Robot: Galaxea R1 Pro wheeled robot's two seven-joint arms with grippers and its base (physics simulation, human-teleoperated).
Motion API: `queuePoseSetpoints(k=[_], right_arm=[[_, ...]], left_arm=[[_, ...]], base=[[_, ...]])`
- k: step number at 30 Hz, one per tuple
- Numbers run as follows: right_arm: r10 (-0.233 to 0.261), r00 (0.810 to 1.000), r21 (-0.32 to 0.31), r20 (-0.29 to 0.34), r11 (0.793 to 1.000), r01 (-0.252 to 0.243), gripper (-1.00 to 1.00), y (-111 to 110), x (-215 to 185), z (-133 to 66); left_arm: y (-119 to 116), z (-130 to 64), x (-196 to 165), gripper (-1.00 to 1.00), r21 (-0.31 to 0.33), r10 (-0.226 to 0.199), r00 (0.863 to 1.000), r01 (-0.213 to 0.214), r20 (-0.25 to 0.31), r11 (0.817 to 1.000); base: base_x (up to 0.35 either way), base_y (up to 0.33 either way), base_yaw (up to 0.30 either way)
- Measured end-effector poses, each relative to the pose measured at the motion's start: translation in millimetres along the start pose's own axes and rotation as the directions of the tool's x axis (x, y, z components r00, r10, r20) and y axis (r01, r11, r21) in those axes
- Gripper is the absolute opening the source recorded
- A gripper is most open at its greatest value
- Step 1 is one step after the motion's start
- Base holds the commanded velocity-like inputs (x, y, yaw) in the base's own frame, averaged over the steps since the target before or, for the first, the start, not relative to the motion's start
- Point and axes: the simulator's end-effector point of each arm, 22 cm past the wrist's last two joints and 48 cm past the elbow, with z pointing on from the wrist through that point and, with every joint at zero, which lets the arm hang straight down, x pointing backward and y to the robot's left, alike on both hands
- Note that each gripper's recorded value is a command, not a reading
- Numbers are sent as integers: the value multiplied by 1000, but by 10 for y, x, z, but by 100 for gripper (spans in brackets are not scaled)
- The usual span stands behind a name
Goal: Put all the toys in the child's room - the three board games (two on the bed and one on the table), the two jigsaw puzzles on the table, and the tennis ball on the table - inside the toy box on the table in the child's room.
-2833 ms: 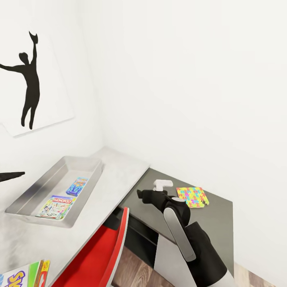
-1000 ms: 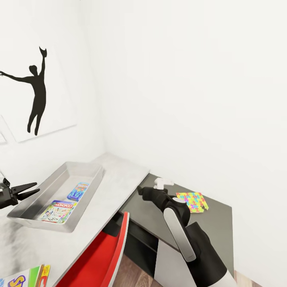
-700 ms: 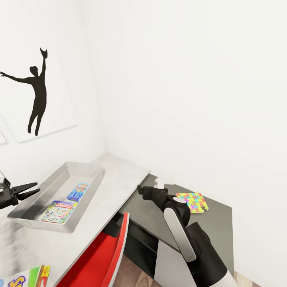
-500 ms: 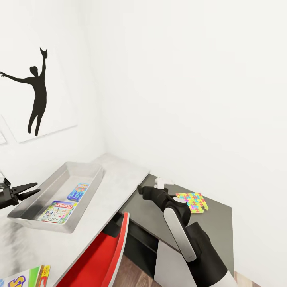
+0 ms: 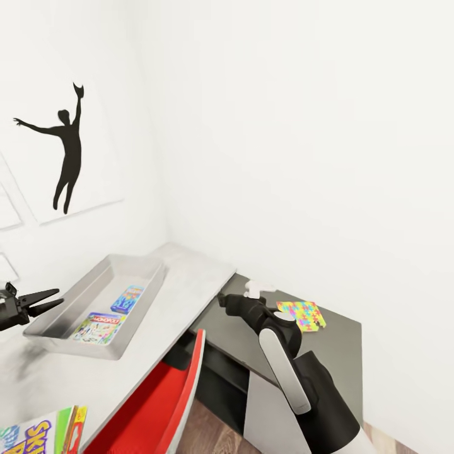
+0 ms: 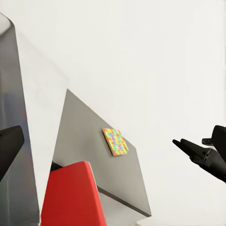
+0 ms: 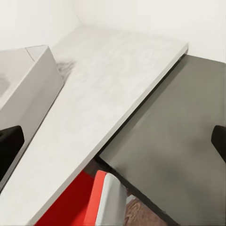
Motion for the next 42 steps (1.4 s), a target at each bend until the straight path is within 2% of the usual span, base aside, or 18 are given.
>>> queuePoseSetpoints(k=[11,42], right_arm=[[-6,1000,-2,14,1000,6,100,33,-66,-56],[-24,998,-8,63,1000,24,100,136,-278,-236]], left_arm=[[-85,-31,-46,100,9,13,1000,-13,9,1000],[-327,-106,-156,100,35,49,998,-51,34,998]], base=[[-189,0,0],[-24,0,0]])
